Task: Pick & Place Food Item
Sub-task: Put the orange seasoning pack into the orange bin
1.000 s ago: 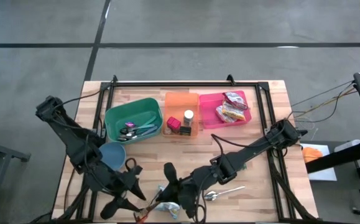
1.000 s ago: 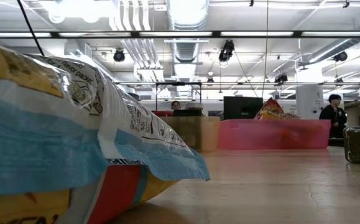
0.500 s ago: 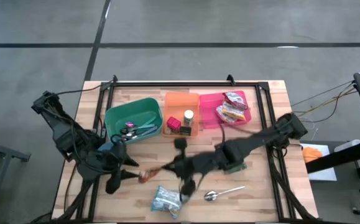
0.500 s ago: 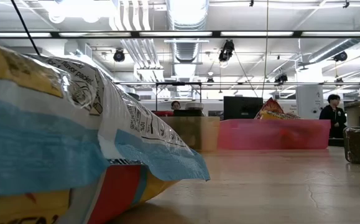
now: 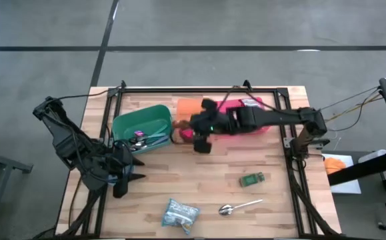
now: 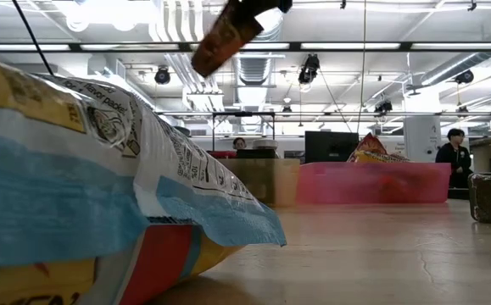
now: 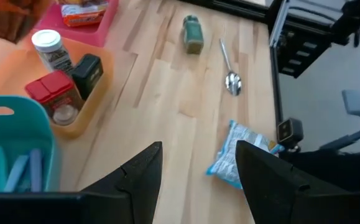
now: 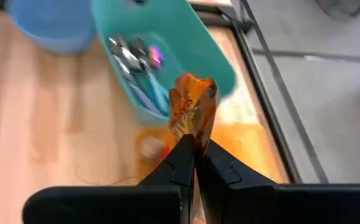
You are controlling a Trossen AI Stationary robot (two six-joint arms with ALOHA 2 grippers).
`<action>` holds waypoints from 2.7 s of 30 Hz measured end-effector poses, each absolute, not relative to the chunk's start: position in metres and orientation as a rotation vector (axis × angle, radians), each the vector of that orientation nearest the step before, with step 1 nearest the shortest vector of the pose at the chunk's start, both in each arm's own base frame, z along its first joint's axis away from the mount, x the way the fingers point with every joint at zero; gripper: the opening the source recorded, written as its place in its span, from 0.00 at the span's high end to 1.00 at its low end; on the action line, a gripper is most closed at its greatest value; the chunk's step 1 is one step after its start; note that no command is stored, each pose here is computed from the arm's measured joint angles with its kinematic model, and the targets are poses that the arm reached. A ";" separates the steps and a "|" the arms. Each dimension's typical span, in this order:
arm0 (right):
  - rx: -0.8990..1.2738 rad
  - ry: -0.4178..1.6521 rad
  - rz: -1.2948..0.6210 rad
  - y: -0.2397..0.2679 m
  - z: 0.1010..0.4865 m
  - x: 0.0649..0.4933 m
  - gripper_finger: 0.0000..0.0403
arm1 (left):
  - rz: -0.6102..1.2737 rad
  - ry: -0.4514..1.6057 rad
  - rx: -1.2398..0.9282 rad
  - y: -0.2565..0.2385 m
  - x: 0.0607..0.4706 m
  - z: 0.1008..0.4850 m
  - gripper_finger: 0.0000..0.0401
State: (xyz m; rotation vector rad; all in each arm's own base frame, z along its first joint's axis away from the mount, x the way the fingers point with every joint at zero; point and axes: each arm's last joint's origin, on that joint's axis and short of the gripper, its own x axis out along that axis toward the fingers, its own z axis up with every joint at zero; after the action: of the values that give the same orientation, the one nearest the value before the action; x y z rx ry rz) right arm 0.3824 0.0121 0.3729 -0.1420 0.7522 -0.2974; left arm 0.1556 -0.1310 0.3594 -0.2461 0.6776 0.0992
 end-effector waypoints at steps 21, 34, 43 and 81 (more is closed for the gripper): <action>-0.094 1.117 -0.414 -0.116 0.352 0.394 0.98 | 0.219 0.605 -0.193 -0.127 0.156 0.359 0.49; -0.162 1.435 -0.197 -0.157 0.305 0.408 0.98 | 0.234 0.629 -0.161 -0.124 0.154 0.356 0.49; -0.232 1.504 -0.101 -0.160 0.283 0.416 0.98 | 0.237 0.634 -0.154 -0.124 0.153 0.356 0.49; -0.167 1.552 0.025 -0.161 0.236 0.435 0.98 | 0.252 0.642 -0.155 -0.124 0.155 0.347 0.49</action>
State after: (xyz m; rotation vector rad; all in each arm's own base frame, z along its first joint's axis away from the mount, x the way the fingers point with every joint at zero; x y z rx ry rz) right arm 0.4354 -0.1611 0.2363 -0.1667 1.5515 0.0250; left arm 0.1551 -0.1238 0.3474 -0.1551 0.6423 0.2518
